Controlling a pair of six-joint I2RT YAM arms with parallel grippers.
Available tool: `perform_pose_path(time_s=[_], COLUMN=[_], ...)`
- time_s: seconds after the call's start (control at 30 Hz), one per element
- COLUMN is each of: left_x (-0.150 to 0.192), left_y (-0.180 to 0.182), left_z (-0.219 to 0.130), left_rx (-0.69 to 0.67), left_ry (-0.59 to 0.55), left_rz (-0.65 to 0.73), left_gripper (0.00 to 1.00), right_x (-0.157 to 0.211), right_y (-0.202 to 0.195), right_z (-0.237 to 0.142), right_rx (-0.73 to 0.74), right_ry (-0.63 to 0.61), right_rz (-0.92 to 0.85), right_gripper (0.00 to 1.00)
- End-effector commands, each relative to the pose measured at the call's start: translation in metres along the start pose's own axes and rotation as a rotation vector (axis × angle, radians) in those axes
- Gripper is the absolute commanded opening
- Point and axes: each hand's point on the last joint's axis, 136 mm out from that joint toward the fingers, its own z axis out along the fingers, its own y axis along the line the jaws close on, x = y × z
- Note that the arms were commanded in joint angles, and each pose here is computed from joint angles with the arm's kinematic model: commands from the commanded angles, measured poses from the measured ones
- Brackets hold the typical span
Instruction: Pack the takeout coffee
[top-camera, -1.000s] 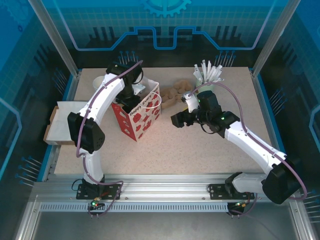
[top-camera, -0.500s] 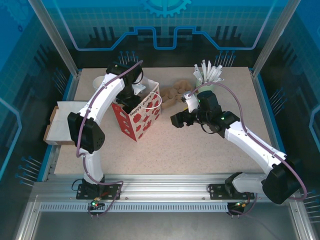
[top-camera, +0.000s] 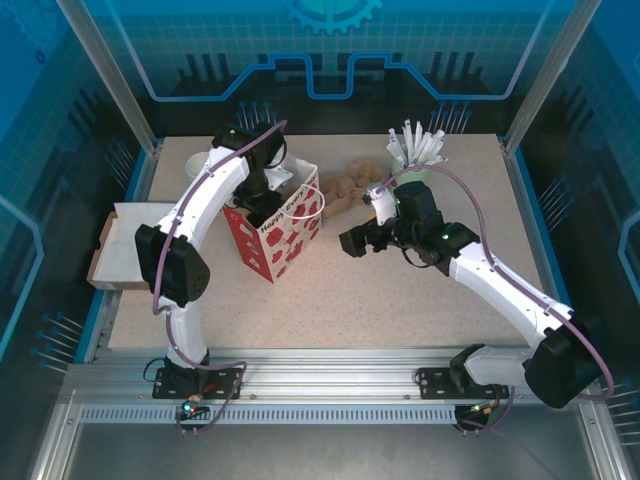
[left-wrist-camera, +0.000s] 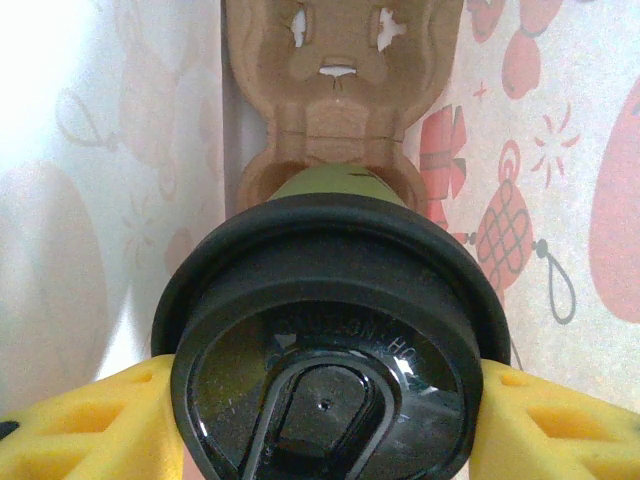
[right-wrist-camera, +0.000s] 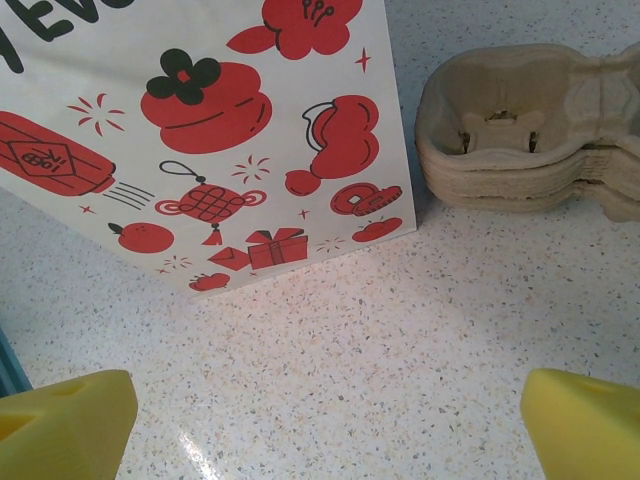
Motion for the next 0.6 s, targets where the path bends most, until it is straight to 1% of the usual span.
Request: perform_pose_path(time_s=[0.0, 0.27, 0.57], left_x=[0.0053, 0.0046, 0.0074], left_y=[-0.0028, -0.0039, -0.0006], left_z=[-0.0165, -0.0154, -0.0128], left_rx=[0.029, 0.045, 0.032], left_ry=[-0.035, -0.034, -0.012], left_rz=[0.012, 0.016, 0.009], left_gripper=[0.42, 0.42, 0.41], right_x=[-0.0012, 0.0009, 0.0022], right_y=[0.0049, 0.0035, 0.0017], right_z=[-0.0008, 0.0017, 0.002], right_rx=[-0.001, 0.005, 0.013], right_ry=[0.001, 0.012, 0.017], right_rz=[-0.027, -0.022, -0.02], right_gripper=[1.0, 1.0, 1.0])
